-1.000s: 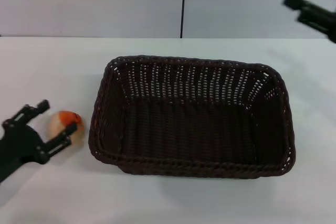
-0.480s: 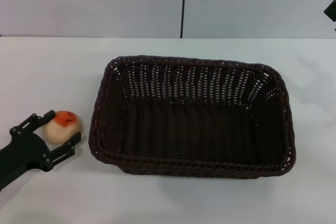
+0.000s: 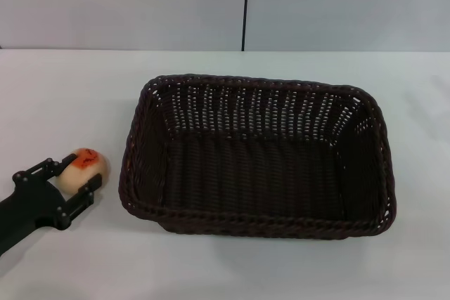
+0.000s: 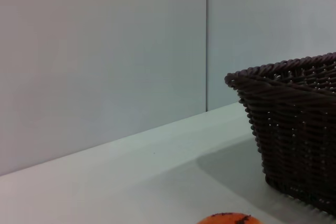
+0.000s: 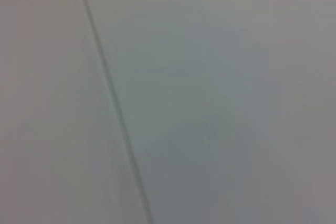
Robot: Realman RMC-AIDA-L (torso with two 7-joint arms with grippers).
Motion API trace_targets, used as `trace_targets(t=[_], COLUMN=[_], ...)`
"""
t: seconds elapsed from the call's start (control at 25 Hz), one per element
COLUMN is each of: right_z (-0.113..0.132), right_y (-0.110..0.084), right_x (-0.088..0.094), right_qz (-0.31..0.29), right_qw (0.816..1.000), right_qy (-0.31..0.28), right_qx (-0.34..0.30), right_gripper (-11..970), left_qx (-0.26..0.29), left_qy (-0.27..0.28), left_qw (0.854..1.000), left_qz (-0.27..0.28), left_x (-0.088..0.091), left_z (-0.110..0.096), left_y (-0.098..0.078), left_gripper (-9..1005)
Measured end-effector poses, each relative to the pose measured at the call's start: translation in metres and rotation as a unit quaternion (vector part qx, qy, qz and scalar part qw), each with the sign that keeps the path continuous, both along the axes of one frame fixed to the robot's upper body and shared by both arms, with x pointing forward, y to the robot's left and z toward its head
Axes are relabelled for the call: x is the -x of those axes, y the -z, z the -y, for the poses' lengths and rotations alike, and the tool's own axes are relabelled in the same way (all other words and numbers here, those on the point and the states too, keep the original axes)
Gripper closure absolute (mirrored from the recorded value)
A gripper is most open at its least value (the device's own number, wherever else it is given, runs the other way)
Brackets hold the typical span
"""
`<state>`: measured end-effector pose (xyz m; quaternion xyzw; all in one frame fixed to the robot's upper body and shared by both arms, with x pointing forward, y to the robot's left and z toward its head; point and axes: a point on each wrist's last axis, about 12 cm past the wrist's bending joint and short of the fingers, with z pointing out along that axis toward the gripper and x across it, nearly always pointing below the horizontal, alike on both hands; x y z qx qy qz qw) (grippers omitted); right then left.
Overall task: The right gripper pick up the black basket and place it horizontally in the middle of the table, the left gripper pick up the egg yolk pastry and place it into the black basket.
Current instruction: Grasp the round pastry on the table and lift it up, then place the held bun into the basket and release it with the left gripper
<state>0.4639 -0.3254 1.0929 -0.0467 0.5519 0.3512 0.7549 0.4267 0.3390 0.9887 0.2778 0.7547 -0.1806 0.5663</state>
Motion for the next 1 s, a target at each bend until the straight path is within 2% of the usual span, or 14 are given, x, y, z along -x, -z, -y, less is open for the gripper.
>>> trace_targets(t=[0.2,0.24,0.4,0.48,0.52,0.6,0.72,0.84,1.0], right_z=[0.012,0.017,0.025,0.029,0.030,0.031,0.031,0.028,0.027], right_y=[0.013,0.019,0.027,0.030,0.031,0.033,0.035,0.035,0.034], right_x=[0.013,0.019,0.031,0.039,0.041,0.045,0.048,0.050,0.050], right_qz=[0.004,0.004,0.008,0.010,0.012,0.012,0.008,0.017,0.021], right_qw=[0.998,0.995,0.989,0.986,0.985,0.985,0.984,0.986,0.986], right_qy=[0.057,0.084,0.119,0.132,0.135,0.139,0.140,0.137,0.133], right_qx=[-0.037,-0.057,-0.088,-0.099,-0.102,-0.104,-0.106,-0.098,-0.099], right_gripper=[119,119,119,119,119,119,119,119,119], left_qx=[0.003,0.004,0.020,0.020,0.055,0.071,0.093,0.122,0.170], left_qy=[-0.004,-0.004,-0.014,-0.014,-0.035,-0.043,-0.028,0.009,0.094], left_qw=[1.000,1.000,1.000,1.000,0.996,0.994,0.988,0.980,0.968], left_qz=[0.000,0.001,0.014,0.014,0.053,0.078,0.118,0.158,0.161], left_x=[0.000,0.000,-0.003,-0.003,-0.003,-0.003,-0.005,-0.013,-0.030], left_z=[0.000,0.000,-0.001,-0.001,-0.006,-0.009,-0.008,0.000,0.029], left_y=[0.000,0.000,-0.005,-0.005,-0.017,-0.024,-0.037,-0.051,-0.063], left_gripper=[472,504,631,651,661,682,712,745,786])
